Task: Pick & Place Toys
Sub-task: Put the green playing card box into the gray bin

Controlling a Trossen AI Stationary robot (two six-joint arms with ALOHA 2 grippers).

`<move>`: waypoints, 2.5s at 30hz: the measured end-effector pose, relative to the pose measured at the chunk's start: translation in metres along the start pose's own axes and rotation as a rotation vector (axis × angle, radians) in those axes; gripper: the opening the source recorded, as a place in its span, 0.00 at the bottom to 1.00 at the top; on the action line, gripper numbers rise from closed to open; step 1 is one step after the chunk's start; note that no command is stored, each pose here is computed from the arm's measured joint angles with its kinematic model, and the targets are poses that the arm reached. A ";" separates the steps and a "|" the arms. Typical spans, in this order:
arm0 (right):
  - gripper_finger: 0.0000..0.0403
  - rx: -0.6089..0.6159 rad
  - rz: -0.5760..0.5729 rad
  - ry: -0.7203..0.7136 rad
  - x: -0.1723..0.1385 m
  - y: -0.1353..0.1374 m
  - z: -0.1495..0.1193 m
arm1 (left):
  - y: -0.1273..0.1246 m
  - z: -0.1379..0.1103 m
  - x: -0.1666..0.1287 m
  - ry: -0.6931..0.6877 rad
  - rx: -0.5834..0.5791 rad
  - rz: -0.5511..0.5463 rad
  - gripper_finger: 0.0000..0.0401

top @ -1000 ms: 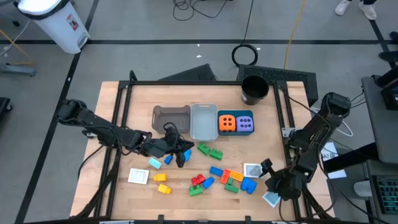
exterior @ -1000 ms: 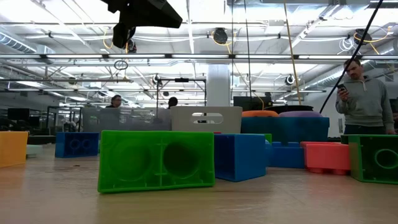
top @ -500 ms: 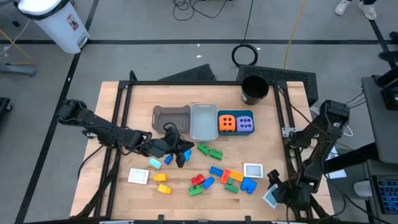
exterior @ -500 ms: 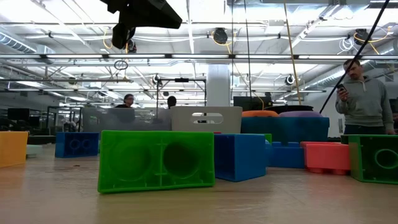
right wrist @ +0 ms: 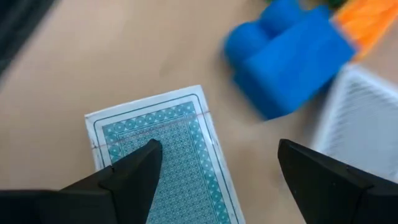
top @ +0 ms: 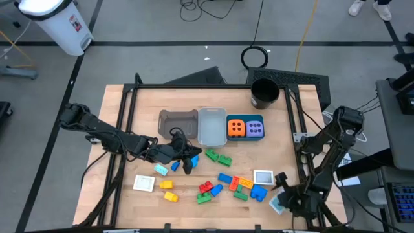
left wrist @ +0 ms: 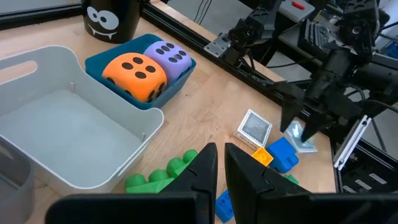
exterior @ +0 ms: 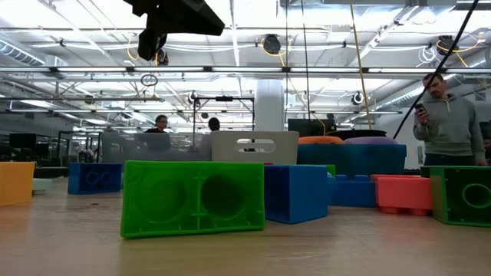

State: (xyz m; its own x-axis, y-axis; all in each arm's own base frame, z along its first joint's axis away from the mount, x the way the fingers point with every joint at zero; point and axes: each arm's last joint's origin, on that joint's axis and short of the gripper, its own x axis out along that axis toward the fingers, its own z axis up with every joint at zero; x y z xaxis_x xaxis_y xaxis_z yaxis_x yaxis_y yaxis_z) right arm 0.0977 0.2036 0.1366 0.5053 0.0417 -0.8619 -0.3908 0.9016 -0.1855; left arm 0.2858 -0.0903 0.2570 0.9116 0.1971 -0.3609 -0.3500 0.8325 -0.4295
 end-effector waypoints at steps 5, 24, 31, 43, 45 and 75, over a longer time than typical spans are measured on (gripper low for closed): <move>0.77 -0.073 -0.028 -0.028 -0.002 -0.012 0.007 | 0.000 0.000 0.000 0.001 0.003 0.001 0.09; 0.77 -0.020 0.187 0.040 -0.027 -0.017 0.000 | 0.000 0.000 0.000 0.001 0.007 0.000 0.09; 0.77 -0.025 0.180 0.090 -0.014 -0.017 -0.008 | 0.000 0.000 0.000 0.001 0.010 0.000 0.09; 0.77 0.040 0.147 0.114 0.000 -0.026 -0.024 | 0.000 0.000 0.000 0.001 0.011 0.000 0.09; 0.77 0.083 0.156 0.120 0.000 -0.025 -0.024 | 0.000 0.000 0.000 0.001 0.011 0.000 0.09; 0.89 0.251 0.290 -0.213 -0.011 -0.016 0.008 | 0.000 0.000 0.000 -0.002 0.010 -0.002 0.09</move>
State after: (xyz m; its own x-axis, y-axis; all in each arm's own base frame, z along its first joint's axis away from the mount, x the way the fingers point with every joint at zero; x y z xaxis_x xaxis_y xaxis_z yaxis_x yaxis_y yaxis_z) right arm 0.1041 0.1922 0.1531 0.5598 0.3729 -0.7399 -0.3540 0.9150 0.1933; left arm 0.2858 -0.0903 0.2574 0.9127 0.1966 -0.3581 -0.3461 0.8378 -0.4222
